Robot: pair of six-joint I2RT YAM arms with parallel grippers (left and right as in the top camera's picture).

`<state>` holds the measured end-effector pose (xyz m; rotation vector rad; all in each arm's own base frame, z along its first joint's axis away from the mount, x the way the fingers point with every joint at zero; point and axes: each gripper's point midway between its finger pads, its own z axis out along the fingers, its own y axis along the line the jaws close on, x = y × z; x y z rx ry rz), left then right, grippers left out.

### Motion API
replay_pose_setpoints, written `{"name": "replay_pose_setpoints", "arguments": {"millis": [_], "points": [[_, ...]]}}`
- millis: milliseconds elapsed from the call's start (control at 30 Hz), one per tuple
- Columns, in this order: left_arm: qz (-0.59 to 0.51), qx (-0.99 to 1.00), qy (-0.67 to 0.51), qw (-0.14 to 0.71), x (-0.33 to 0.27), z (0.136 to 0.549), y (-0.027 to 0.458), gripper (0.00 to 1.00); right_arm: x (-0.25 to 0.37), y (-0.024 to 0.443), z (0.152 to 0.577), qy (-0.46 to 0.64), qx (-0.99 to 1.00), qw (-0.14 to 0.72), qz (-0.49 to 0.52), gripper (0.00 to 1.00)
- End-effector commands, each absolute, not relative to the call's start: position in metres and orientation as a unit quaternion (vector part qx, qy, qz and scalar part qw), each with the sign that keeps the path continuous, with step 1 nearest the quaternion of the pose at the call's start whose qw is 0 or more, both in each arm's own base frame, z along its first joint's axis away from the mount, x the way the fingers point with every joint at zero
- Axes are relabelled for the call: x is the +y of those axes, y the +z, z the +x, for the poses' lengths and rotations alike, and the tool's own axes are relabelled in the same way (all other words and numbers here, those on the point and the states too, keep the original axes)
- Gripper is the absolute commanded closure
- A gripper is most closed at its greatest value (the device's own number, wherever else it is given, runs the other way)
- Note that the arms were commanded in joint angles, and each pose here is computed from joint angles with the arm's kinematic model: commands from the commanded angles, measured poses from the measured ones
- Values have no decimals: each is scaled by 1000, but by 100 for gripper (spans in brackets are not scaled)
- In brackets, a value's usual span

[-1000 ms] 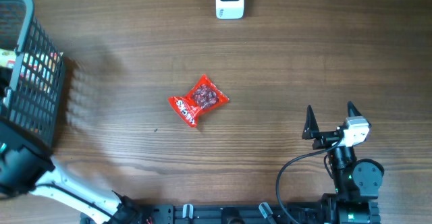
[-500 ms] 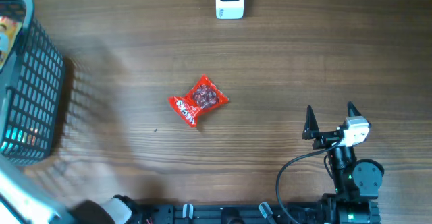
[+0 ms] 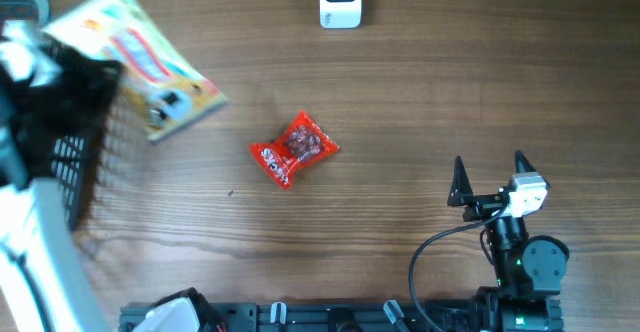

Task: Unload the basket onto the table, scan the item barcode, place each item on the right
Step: 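Carry the wet-wipes pack out and release it beside the candy bag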

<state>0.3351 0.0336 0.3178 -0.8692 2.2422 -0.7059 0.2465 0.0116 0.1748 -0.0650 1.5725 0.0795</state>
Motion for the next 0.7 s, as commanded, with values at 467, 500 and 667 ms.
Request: {"name": "replay_pose_setpoints", "arguments": {"millis": [467,500,667], "points": [[-172,957,-231,29,-123,356,75,57,9,176,246,27,704,709,-27,0],[-173,957,-230,32,-121,357,76,50,9,176,246,28,704,709,-27,0],[-197,950,-236,62,-99,365,99,0,9,176,246,28,704,709,-27,0]]}}
